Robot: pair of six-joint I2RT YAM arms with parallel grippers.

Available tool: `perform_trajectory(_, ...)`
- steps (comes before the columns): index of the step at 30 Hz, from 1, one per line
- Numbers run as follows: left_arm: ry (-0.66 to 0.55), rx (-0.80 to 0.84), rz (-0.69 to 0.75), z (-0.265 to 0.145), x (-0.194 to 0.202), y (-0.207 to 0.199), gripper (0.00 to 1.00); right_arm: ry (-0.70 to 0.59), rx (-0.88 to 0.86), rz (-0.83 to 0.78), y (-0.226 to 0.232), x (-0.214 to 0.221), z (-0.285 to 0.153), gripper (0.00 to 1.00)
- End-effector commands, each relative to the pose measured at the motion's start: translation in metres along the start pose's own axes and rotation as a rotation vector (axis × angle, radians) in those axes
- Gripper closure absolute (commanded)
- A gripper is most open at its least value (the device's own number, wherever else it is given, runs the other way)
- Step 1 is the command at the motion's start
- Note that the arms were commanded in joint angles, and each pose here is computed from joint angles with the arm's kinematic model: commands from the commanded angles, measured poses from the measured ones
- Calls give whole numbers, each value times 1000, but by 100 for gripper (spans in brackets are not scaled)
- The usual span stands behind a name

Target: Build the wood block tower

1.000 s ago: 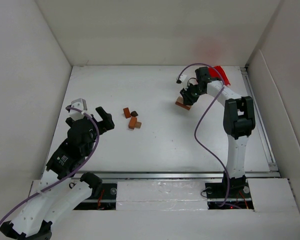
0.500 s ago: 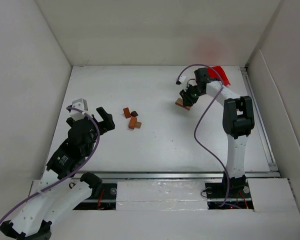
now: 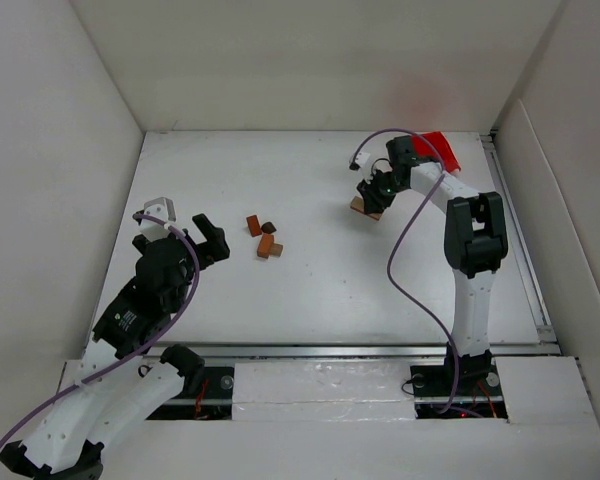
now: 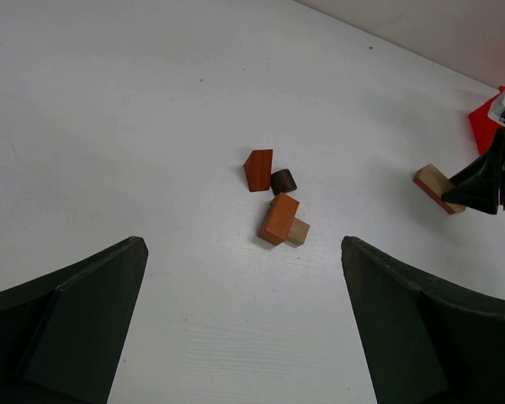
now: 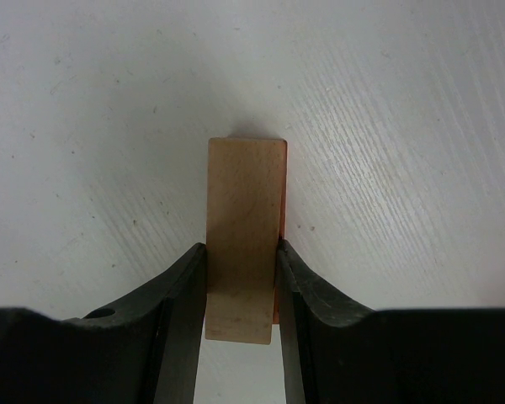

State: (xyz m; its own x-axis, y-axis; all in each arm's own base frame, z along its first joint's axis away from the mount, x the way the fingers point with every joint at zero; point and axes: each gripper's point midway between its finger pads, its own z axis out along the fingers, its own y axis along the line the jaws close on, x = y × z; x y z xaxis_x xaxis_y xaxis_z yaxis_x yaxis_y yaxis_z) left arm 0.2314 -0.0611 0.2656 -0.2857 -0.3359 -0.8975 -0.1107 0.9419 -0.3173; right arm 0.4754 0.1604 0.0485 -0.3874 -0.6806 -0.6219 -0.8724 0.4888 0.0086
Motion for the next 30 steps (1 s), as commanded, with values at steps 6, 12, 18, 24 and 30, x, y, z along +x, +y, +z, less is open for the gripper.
perform_trajectory(6, -30, 31, -7, 0, -8, -7, 1, -10, -15, 12, 1, -2, 3, 83)
perform_trajectory(12, -26, 34, -5, 0, -6, -7, 1, -15, -1, 23, -4, -1, 0, 82)
perform_trajectory(18, -24, 36, -2, 0, -6, -7, 1, -29, -5, 28, -5, -1, -1, 82)
perform_trajectory(24, -25, 43, -1, -1, -6, -9, 1, -43, -27, 18, -2, -5, -2, 82)
perform_trajectory(30, -20, 46, 3, 0, -5, -10, 1, -40, -40, 22, -4, -2, -1, 82)
